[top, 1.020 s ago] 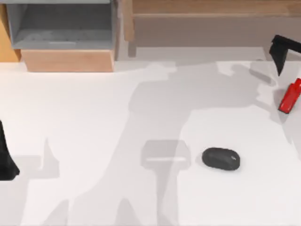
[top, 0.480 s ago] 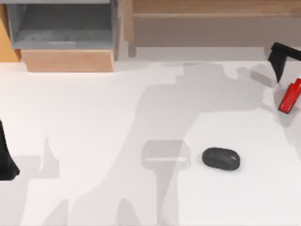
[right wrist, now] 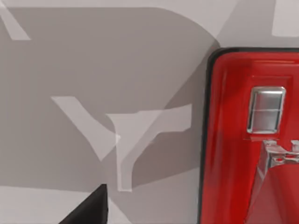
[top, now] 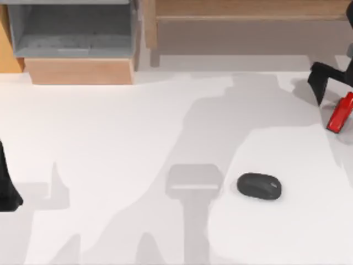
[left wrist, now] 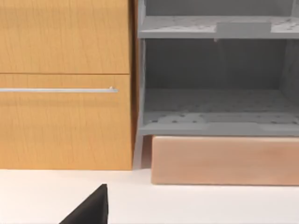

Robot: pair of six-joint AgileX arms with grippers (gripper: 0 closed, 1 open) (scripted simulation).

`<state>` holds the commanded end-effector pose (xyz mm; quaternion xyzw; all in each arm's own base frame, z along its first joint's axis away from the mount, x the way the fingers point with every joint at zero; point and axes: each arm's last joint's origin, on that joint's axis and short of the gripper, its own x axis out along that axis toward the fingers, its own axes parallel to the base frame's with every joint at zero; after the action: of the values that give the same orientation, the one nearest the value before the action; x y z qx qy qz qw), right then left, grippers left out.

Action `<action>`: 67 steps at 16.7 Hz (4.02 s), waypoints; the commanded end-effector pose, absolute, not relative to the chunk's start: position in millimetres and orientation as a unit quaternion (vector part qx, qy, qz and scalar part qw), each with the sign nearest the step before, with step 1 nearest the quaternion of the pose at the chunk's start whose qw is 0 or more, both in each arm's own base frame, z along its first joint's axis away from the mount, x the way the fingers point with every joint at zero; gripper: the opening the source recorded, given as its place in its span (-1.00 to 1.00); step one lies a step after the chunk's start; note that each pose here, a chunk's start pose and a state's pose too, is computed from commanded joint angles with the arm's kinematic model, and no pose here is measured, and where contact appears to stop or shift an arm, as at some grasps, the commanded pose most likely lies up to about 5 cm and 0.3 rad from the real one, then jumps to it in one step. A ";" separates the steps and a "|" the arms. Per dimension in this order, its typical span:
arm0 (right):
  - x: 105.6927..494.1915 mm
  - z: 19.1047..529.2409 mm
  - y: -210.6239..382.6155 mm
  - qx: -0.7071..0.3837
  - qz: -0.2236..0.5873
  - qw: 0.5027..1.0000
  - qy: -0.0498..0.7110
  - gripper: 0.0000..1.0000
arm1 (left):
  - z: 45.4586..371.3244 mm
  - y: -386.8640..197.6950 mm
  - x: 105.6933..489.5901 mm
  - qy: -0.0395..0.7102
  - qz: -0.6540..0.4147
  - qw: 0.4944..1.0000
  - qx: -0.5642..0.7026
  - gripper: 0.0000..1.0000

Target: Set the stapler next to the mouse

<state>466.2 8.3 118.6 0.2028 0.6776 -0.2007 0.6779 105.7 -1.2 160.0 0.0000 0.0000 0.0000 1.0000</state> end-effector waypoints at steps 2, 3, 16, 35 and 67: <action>466.2 118.6 8.3 0.203 -0.201 0.678 0.678 1.00 | 160.0 -1.2 105.7 0.000 0.000 1.000 0.000 1.00; 466.2 118.6 8.3 0.203 -0.201 0.678 0.678 0.85 | 160.0 -1.2 105.7 0.000 0.000 1.000 0.000 1.00; 466.2 118.6 8.3 0.203 -0.201 0.678 0.678 -1.00 | 160.0 -1.2 105.7 0.000 0.000 1.000 0.000 1.00; 466.1 149.0 7.2 0.204 -0.202 0.678 0.677 -1.00 | 160.0 -1.2 105.7 0.000 0.000 1.000 0.000 1.00; 457.0 233.2 164.7 0.044 -0.022 0.728 0.683 -1.00 | 160.0 -1.2 105.7 0.000 0.000 1.000 0.000 1.00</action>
<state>457.0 164.7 233.2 0.0438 0.6835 -0.0218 0.7283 105.7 -1.2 160.0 0.0000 0.0000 0.0000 1.0000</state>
